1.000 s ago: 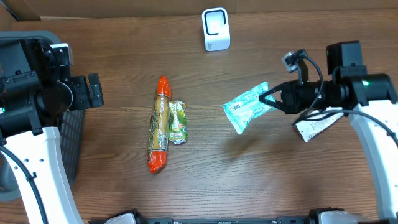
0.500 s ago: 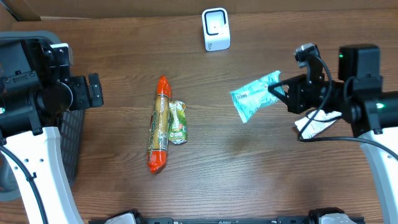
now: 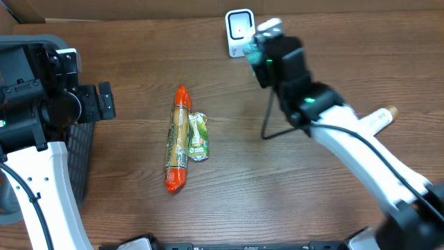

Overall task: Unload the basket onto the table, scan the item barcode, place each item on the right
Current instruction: 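Hold the teal pack in front of the white scanner, then carry the teal pack right and drop it beside the tube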

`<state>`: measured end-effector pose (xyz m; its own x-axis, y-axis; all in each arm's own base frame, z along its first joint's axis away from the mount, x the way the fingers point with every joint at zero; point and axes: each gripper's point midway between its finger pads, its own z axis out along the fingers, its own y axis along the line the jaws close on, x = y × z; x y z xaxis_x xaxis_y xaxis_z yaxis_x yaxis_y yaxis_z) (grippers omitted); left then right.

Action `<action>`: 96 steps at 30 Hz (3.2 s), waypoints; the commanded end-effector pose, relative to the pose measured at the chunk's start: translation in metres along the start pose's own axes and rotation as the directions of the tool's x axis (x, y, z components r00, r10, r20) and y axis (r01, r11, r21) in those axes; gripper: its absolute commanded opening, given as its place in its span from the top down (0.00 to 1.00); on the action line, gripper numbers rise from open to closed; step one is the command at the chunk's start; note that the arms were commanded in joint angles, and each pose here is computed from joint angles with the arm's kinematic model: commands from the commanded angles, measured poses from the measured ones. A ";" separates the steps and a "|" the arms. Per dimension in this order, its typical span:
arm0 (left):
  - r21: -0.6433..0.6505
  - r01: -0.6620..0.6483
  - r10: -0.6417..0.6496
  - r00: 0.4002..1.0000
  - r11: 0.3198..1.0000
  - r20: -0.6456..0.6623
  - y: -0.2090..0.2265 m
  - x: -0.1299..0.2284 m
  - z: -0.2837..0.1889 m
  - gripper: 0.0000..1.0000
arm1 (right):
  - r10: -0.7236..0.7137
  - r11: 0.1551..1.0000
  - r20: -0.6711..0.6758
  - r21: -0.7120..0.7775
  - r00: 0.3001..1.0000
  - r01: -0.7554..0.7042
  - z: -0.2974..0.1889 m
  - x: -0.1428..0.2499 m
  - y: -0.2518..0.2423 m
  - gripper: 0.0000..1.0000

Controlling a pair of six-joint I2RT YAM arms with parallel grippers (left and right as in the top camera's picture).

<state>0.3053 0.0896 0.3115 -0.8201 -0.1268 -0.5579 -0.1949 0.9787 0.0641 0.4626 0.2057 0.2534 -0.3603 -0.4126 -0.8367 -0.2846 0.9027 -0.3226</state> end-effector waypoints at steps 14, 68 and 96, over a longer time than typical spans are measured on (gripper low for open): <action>-0.005 -0.017 0.017 1.000 1.000 0.008 0.001 -0.002 -0.002 0.00 | -0.748 0.605 0.113 0.523 0.654 0.601 0.128 -0.035 -0.023 0.96; -0.005 -0.018 0.018 1.000 1.000 0.008 0.001 -0.002 -0.002 0.00 | -0.677 0.715 0.158 0.371 0.719 0.593 0.124 -0.074 0.019 0.96; -0.005 -0.018 0.018 1.000 1.000 0.008 0.001 -0.002 -0.002 0.01 | 0.340 0.904 -0.632 0.015 0.696 -0.428 -0.033 0.165 -0.117 0.96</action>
<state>0.3052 0.0896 0.3115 -0.8202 -0.1268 -0.5579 -0.1951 0.9787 0.0644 0.4021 0.0554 0.1926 -0.8777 -0.1734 -0.4467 -0.1936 0.9811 -0.0003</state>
